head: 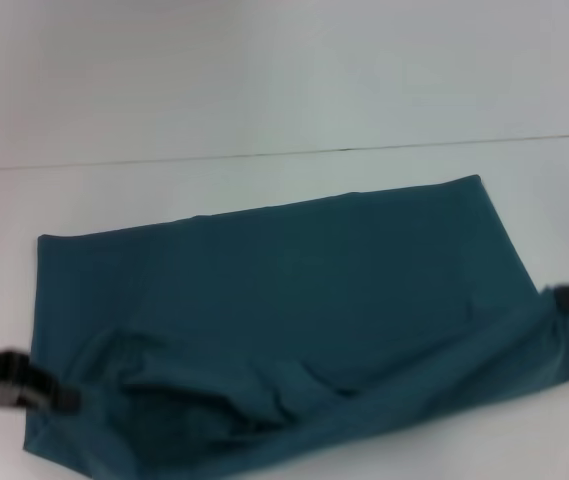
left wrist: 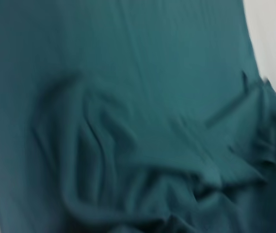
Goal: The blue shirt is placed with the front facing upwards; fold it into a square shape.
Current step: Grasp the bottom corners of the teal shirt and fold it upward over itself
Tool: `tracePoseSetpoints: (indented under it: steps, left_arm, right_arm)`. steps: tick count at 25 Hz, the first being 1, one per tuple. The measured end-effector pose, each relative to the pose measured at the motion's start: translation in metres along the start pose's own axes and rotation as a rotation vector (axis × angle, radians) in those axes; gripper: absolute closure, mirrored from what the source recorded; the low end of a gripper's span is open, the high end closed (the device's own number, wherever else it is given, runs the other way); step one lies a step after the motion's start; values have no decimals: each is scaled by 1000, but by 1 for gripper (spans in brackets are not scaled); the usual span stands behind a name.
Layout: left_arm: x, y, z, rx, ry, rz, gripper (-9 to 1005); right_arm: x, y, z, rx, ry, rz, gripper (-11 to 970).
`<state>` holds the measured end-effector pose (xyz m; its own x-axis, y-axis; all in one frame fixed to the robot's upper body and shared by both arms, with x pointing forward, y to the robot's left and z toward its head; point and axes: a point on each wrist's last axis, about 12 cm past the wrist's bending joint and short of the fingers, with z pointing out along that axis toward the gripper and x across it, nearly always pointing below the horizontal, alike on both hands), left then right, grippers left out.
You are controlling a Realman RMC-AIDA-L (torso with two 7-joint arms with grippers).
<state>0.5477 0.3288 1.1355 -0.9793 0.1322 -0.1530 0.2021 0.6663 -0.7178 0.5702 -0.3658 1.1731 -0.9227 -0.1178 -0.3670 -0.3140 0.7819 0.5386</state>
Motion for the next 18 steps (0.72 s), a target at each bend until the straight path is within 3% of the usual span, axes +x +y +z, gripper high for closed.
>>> tracePoseSetpoints:
  steps: [1, 9, 14, 18]
  left_arm:
    - [-17, -1, -3, -44, -52, -27, 890]
    - [-65, -5, -6, -172, -253, -99, 888]
    - [-88, -13, 0, -235, -297, -110, 886]
    - [-99, -18, 6, -268, -317, -107, 885]
  right_arm:
    - [-3, -2, -2, 8, -29, 9, 901]
    - [-33, -13, -10, 86, -281, 88, 900]
    - [-44, -14, -11, 104, -371, 109, 900]
    - [-54, -15, 2, 127, -400, 122, 901]
